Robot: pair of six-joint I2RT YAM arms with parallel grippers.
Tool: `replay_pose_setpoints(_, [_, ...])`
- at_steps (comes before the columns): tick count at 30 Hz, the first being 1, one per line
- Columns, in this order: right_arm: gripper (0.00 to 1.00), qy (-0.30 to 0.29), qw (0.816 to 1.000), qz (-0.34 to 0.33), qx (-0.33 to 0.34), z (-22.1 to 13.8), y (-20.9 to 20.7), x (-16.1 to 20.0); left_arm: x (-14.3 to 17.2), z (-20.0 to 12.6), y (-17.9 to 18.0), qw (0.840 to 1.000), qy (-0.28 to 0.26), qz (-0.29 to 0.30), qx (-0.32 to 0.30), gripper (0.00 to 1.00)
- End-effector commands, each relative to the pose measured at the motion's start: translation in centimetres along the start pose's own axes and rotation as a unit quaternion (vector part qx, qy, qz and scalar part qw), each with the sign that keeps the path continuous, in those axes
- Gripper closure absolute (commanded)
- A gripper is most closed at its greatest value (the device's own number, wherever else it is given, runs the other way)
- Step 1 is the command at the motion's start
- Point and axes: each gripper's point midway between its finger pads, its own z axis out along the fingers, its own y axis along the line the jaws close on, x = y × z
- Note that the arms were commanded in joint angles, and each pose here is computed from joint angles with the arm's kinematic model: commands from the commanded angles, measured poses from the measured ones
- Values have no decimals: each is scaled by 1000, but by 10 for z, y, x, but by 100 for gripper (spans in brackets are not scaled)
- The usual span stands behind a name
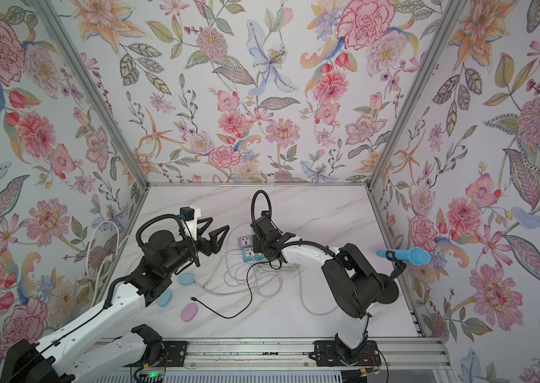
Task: Charge the bluetooth headset
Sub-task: Insert the plug into the socket.
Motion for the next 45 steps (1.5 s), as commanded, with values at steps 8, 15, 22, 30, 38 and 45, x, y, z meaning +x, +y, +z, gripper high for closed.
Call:
replay_pose_setpoints(8, [100, 32, 996, -65, 59, 18, -10, 49, 2, 3, 3, 1000, 1, -7, -1, 19])
replay_pose_setpoints(15, [100, 62, 994, -50, 72, 27, -18, 79, 4, 4, 3, 1000, 3, -3, -1, 19])
replay_pose_setpoints(22, [100, 78, 994, -34, 73, 29, -21, 100, 7, 6, 3, 1000, 9, 2, 2, 19])
replay_pose_setpoints(30, [100, 78, 992, -66, 80, 20, -15, 115, 6, 7, 3, 1000, 7, 5, 4, 19])
replay_pose_setpoints(38, [100, 91, 989, -61, 98, 19, -22, 133, 8, 6, 3, 1000, 9, 5, 7, 19])
replay_pose_setpoints(45, [92, 82, 990, -55, 100, 19, -20, 127, 9, 5, 4, 1000, 11, 5, 4, 18])
